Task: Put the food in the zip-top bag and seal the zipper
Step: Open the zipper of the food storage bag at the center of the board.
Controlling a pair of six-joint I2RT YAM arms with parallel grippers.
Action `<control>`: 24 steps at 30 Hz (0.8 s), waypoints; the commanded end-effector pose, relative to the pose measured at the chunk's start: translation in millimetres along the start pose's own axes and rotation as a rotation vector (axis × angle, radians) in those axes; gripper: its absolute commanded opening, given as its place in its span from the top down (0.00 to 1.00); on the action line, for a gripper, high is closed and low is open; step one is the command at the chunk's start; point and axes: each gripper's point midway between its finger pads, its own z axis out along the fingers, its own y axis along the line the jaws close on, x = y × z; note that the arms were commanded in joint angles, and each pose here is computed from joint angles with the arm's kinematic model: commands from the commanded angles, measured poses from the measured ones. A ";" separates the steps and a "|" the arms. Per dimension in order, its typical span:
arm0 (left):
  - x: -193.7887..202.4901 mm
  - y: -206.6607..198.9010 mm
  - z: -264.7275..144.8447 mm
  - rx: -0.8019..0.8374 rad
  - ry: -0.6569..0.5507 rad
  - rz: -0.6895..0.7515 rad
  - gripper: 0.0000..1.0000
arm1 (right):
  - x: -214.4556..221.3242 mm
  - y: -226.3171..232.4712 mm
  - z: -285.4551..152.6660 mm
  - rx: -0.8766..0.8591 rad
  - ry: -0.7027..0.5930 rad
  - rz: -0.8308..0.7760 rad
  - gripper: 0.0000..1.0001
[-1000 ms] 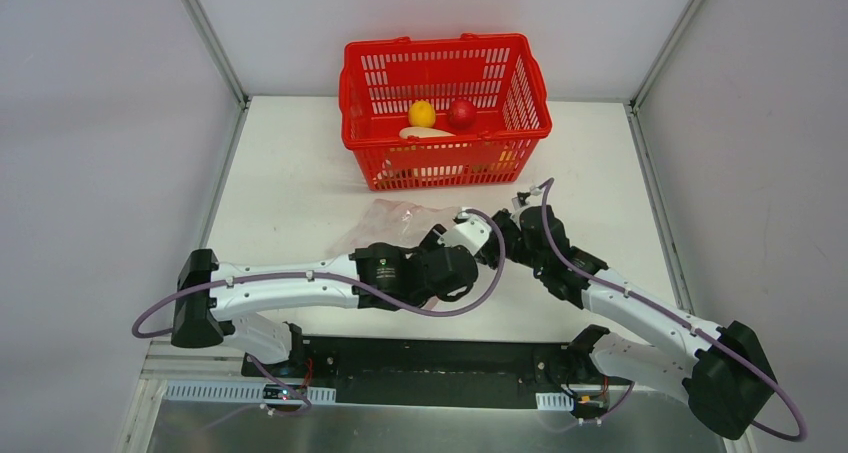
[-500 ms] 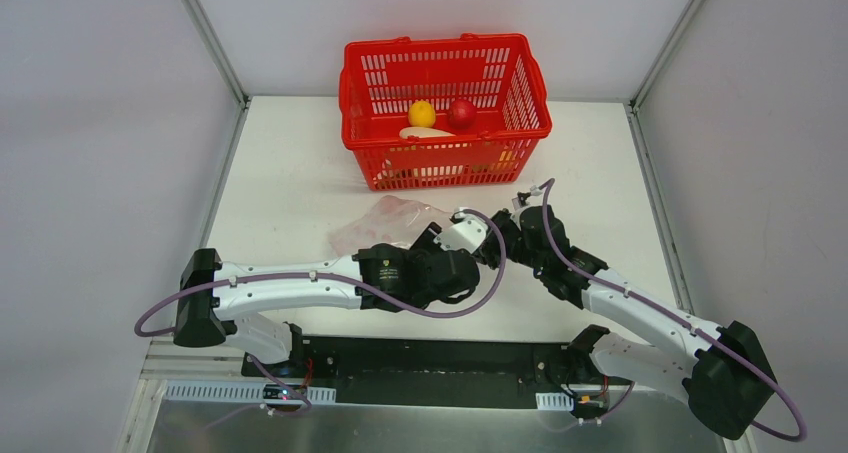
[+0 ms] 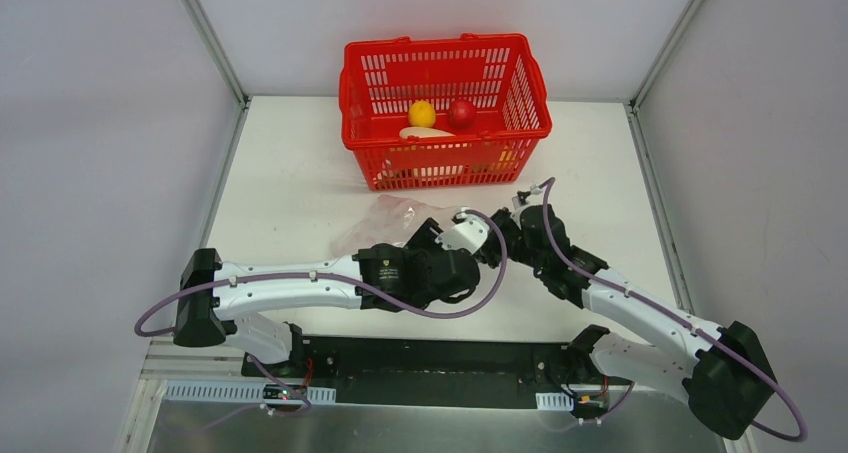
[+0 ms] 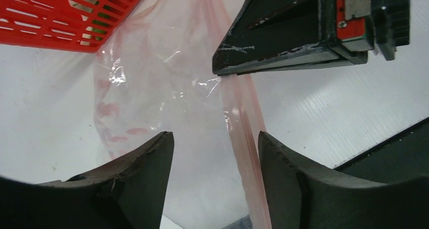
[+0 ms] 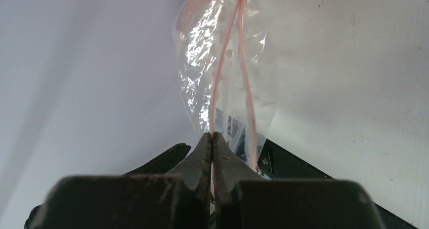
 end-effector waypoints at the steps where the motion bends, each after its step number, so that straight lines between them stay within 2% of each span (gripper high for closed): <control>1: -4.7 -17.7 -2.2 0.073 -0.015 0.036 0.34 | -2.3 38.6 -6.3 -0.105 0.001 -0.004 1.00; 10: 2.7 -18.7 2.0 0.032 0.006 0.063 0.30 | -1.5 54.0 -10.2 -0.141 0.011 0.016 1.00; 17: -2.4 -4.8 -0.1 -0.055 -0.015 0.051 0.36 | -4.1 48.1 -11.2 -0.126 -0.008 0.013 1.00; 24: -19.4 -12.0 -13.3 0.036 -0.065 0.008 0.30 | -6.4 33.9 -6.9 -0.081 -0.023 -0.003 1.00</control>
